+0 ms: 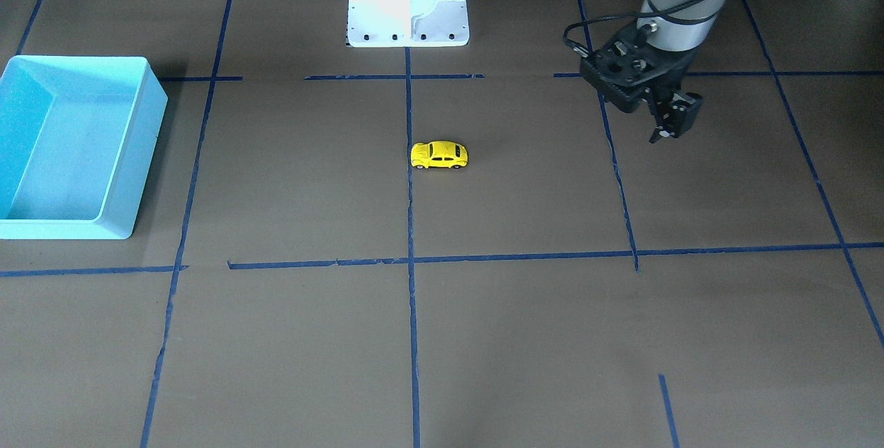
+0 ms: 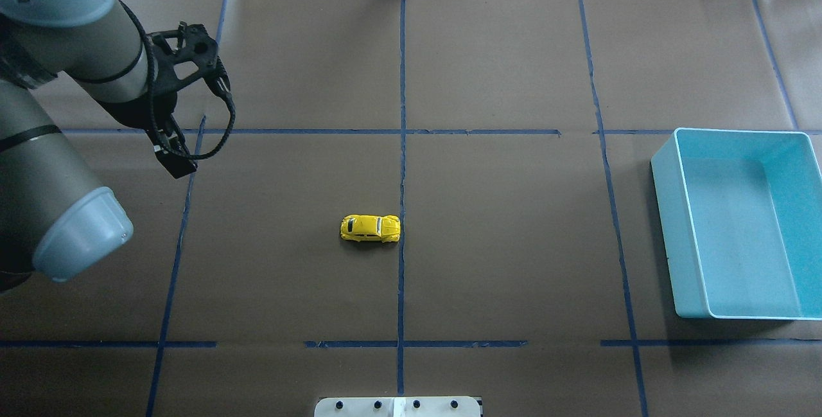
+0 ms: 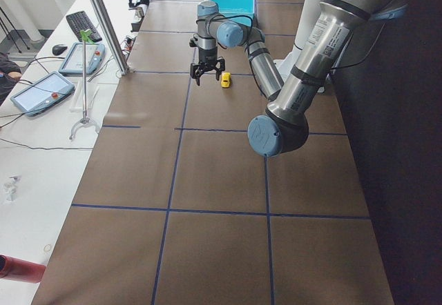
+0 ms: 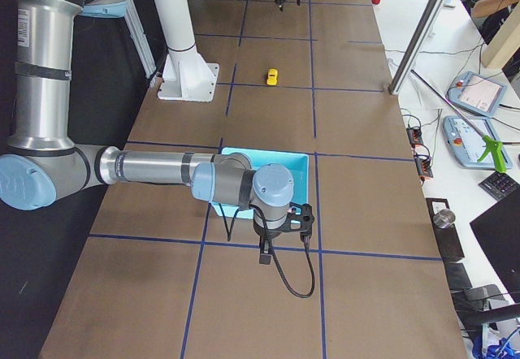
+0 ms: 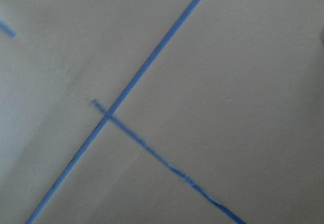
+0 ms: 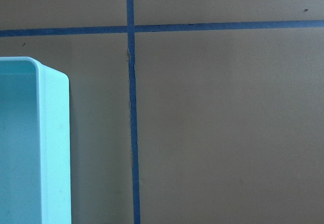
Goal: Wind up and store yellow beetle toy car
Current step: 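Move the left gripper over the yellow beetle toy car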
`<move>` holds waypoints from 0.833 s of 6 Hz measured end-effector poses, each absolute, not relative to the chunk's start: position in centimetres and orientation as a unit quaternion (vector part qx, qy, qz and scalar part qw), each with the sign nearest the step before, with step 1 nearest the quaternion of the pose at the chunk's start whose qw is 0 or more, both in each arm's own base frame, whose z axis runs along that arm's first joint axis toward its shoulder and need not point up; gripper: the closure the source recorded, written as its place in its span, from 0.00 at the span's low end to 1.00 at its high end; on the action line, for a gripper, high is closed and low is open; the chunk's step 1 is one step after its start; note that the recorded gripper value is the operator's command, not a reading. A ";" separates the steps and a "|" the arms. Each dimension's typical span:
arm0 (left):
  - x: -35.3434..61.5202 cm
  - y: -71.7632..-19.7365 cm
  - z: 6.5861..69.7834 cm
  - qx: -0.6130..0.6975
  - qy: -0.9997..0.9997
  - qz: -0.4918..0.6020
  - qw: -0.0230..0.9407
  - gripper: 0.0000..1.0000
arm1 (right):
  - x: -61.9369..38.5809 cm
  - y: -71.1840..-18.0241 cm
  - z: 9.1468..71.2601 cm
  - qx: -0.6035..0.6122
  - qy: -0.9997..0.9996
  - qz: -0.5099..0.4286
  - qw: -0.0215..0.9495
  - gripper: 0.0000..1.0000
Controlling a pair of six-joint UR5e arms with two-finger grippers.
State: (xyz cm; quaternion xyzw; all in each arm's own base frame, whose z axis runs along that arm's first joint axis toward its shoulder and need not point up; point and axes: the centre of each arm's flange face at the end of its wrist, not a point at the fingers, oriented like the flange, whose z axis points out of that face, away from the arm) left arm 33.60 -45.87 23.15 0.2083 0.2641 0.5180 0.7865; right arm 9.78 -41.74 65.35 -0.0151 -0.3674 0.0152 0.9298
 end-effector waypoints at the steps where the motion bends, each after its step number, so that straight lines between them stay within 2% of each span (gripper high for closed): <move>1: 37.0 -45.1 22.4 0.230 0.259 0.561 0.752 0.00 | 9.8 -41.7 65.3 -0.015 -0.367 0.015 0.930 0.00; 3: 41.2 -46.2 21.4 0.252 0.244 0.615 0.706 0.00 | 9.7 -41.4 65.6 -0.018 -0.367 0.016 0.930 0.00; 5: 45.0 -47.5 20.3 0.263 0.249 0.625 0.691 0.00 | 9.6 -41.5 65.6 -0.019 -0.367 0.014 0.930 0.00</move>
